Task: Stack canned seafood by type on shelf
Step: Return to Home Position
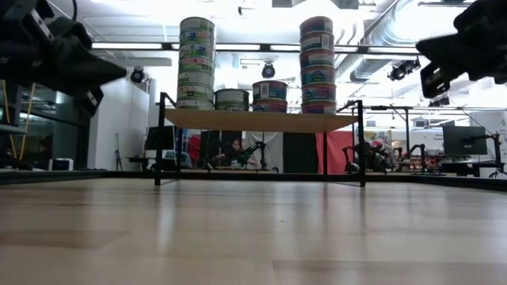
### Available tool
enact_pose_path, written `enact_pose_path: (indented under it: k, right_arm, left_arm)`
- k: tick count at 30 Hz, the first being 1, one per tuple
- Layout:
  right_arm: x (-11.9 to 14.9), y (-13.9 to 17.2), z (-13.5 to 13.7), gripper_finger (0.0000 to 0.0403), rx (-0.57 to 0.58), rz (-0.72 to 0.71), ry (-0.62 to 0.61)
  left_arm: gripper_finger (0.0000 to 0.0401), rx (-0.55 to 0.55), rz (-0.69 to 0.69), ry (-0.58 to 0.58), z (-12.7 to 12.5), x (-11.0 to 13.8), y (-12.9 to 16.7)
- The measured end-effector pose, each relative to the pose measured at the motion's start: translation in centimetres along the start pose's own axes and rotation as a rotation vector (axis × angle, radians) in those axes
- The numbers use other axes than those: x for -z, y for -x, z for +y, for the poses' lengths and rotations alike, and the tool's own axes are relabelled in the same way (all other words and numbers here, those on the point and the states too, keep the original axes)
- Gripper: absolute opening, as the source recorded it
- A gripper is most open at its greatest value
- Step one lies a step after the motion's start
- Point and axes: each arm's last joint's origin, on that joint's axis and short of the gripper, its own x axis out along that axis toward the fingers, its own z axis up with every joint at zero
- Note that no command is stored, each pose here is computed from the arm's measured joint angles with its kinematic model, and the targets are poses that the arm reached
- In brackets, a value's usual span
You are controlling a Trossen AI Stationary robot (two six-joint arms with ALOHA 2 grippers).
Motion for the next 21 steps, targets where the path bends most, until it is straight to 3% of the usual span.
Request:
enact_pose_path:
  k: [11, 21]
  right_arm:
    - [0.3, -0.1, -0.2, 0.0000, 0.019, 0.035, 0.001]
    - [0.7, -0.1, -0.2, 0.0000, 0.026, 0.071, 0.001]
  left_arm:
    - [0.0000, 0.078, -0.187, 0.051, -0.3, -1.7, 1.4]
    - [0.0000, 0.083, -0.163, 0.046, -0.4, -1.4, 1.4]
